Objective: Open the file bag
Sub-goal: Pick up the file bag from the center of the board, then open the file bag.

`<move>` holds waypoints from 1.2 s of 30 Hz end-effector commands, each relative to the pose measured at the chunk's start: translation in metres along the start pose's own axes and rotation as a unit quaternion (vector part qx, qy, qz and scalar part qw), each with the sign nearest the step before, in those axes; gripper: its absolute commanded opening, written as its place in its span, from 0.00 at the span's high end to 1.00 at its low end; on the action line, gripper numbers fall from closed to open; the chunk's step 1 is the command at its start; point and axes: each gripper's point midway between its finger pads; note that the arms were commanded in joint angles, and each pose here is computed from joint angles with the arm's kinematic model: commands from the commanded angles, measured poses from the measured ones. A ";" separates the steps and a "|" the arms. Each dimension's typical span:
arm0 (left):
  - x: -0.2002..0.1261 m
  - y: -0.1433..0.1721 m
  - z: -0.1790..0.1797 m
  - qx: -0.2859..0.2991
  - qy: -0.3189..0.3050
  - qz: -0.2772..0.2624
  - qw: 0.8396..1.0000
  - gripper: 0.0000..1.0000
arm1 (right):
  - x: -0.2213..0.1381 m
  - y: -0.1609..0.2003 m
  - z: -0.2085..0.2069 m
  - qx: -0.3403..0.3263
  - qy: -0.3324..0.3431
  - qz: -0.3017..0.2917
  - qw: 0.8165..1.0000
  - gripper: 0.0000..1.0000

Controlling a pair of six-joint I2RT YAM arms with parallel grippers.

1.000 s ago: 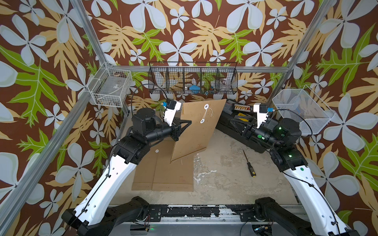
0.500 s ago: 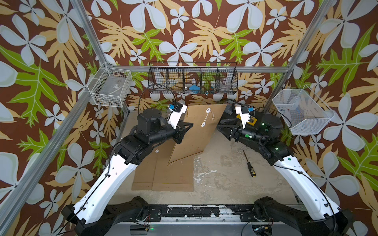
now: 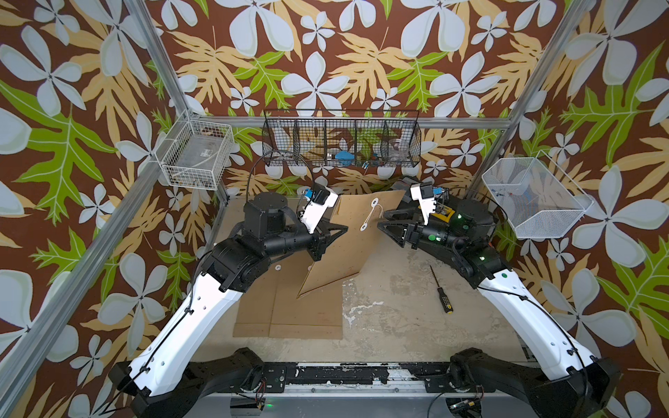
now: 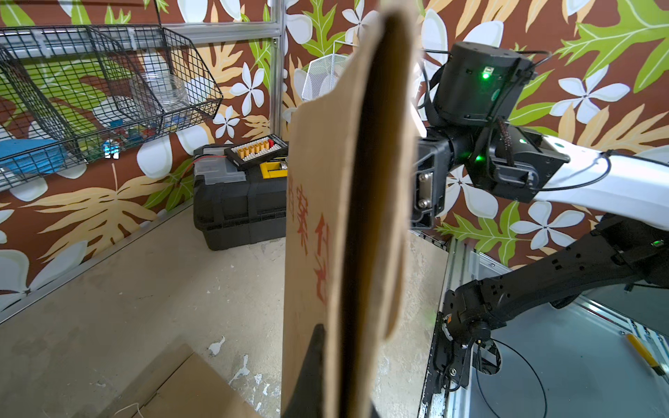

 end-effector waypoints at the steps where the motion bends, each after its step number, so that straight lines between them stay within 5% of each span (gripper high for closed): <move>1: -0.002 -0.004 -0.011 0.015 0.028 -0.005 0.999 1.00 | 0.002 -0.010 0.005 -0.012 -0.013 -0.013 1.000 0.29; 36: 0.000 0.005 -0.019 0.020 0.052 0.010 0.998 1.00 | 0.020 -0.005 -0.003 0.003 -0.001 0.001 1.000 0.75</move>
Point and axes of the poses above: each gripper's point midway between its finger pads, its own x axis out along the fingers, its own z axis along the line the jaws close on, y = z × x, and after that the axes turned 7 degrees about -x, right-handed
